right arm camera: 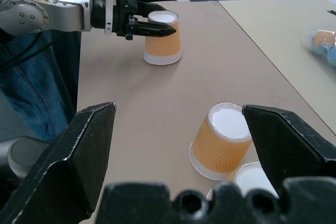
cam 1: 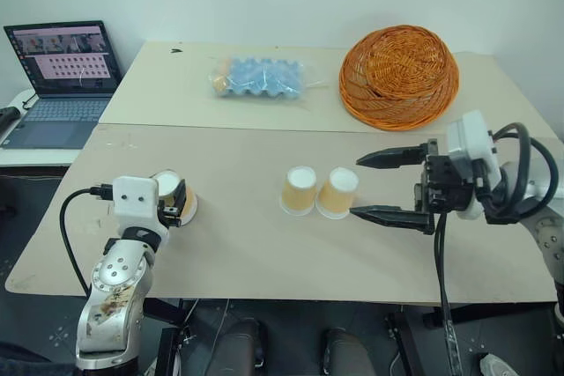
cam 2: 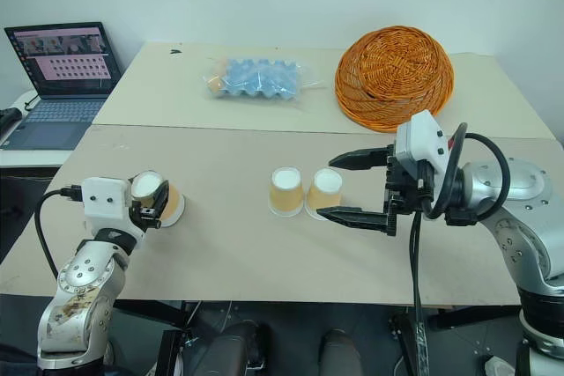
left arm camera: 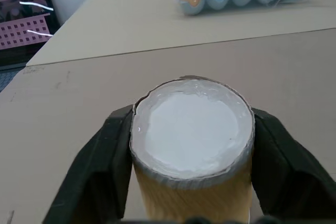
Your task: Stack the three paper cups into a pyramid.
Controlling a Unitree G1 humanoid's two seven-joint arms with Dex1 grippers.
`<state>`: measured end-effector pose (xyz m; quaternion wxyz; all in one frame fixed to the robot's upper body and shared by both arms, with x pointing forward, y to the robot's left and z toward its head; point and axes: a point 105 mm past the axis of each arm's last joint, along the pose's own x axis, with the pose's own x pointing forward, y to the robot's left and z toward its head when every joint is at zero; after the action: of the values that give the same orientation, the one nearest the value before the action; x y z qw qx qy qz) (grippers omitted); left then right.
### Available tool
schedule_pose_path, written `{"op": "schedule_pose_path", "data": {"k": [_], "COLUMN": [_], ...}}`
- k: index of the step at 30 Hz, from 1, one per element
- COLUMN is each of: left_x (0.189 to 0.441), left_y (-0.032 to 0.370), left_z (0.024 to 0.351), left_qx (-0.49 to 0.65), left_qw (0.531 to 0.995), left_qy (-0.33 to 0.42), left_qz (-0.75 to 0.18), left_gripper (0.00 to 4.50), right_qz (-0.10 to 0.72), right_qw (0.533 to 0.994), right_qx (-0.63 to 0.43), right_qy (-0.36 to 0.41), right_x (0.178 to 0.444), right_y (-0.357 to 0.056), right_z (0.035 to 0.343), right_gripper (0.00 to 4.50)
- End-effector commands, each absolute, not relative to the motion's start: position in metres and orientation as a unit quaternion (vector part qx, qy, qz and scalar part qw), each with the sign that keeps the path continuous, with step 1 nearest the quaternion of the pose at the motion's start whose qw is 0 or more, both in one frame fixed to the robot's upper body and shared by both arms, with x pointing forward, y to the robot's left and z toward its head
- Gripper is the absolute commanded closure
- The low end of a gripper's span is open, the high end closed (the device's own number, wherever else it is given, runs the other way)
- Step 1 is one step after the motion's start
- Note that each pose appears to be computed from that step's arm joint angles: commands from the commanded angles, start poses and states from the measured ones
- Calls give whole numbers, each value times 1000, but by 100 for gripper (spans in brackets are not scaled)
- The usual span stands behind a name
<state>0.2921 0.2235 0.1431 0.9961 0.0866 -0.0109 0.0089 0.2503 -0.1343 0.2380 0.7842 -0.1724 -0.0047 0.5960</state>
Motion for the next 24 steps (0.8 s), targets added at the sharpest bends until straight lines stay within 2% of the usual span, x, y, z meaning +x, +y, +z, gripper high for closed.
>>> {"op": "schedule_pose_path", "data": {"k": [1,4,6,8,10,14,16,19,21,24], "left_x": [294,302,310,321,332,356,360,354,351,344], "left_y": [225,222,214,199,179,136,107,73,56,31], "left_z": [159,180,208,231,256,298,305,316,322,313], "left_qx": [89,81,82,74,117,97,51,3,-6,16], "left_qw": [995,994,988,982,965,931,901,845,817,770], "left_qy": [-43,-78,-125,-152,-184,-200,-170,-156,-155,-121], "left_qz": [14,5,-25,-81,-145,-288,-396,-512,-555,-627], "left_gripper": [216,216,216,216,216,216,216,216,216,216], "right_qz": [586,578,573,565,554,532,520,509,499,482], "right_qw": [786,790,794,800,808,822,829,837,842,851], "right_qx": [-196,-202,-200,-200,-198,-199,-200,-199,-203,-205], "right_qy": [-29,-25,-27,-30,-34,-38,-41,-43,-41,-41], "right_x": [247,250,251,253,255,259,260,260,260,260], "right_y": [-137,-139,-140,-141,-144,-148,-149,-151,-153,-155], "right_z": [248,246,247,248,250,250,250,249,246,245], "right_gripper": [0,0,0,0,0,0,0,0,0,0]}}
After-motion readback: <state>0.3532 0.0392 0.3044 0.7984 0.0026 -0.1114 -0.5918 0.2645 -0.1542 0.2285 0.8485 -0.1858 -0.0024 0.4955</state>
